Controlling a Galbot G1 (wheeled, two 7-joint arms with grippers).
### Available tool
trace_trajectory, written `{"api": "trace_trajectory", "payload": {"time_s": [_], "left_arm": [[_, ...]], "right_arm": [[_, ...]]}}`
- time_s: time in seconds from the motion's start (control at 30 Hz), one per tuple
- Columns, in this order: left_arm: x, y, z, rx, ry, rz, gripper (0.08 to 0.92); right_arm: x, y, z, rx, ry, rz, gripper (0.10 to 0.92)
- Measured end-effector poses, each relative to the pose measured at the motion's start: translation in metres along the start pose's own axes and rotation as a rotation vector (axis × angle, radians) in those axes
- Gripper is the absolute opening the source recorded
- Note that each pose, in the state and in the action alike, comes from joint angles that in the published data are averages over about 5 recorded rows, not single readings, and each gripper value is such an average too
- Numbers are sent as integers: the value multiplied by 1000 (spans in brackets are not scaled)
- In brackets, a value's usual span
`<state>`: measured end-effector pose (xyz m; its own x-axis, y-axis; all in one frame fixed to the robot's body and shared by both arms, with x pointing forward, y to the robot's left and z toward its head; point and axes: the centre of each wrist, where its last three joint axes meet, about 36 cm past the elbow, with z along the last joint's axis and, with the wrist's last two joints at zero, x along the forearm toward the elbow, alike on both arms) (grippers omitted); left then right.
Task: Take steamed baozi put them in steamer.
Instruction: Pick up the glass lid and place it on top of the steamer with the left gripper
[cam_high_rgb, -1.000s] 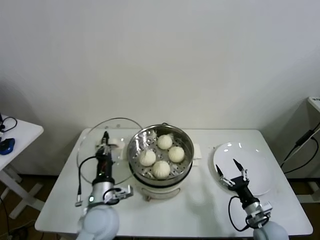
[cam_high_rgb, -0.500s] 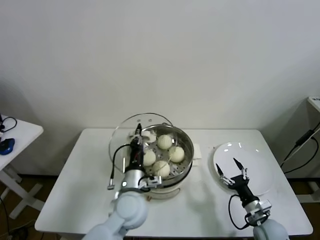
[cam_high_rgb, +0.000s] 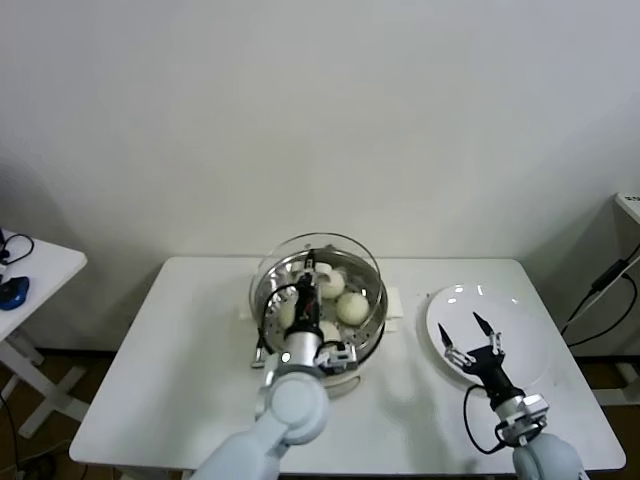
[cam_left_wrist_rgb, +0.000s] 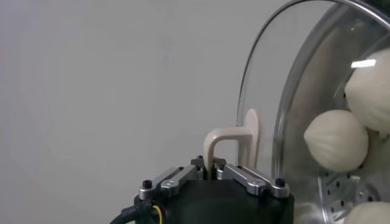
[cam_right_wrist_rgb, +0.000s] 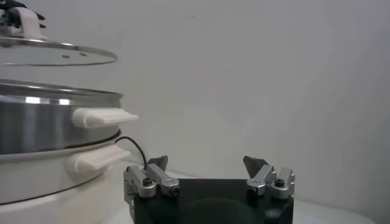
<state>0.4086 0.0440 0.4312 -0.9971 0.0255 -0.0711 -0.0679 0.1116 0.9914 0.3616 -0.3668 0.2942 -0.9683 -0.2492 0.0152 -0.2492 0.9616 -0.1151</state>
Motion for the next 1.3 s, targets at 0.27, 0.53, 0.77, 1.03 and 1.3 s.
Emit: {"api": "trace_trajectory", "payload": {"time_s": [0.27,0.53,0.77,1.03,1.3], "left_arm": [[-6,1,-16,-14,34,27,154],[-1,1,-28,-32,55,49,154],[2,2,-33,-48,80,67,154],[1,4,-37,-65,100,83,154],[-1,0,-39,-80,104,104,154]], "right_arm": [[1,-4,3,5,8,4,823],[-1,-8,5,11,8,8,823],[-3,-9,7,14,8,7,823],[-4,-9,9,13,10,8,823],[-5,-8,11,9,8,11,823]]}}
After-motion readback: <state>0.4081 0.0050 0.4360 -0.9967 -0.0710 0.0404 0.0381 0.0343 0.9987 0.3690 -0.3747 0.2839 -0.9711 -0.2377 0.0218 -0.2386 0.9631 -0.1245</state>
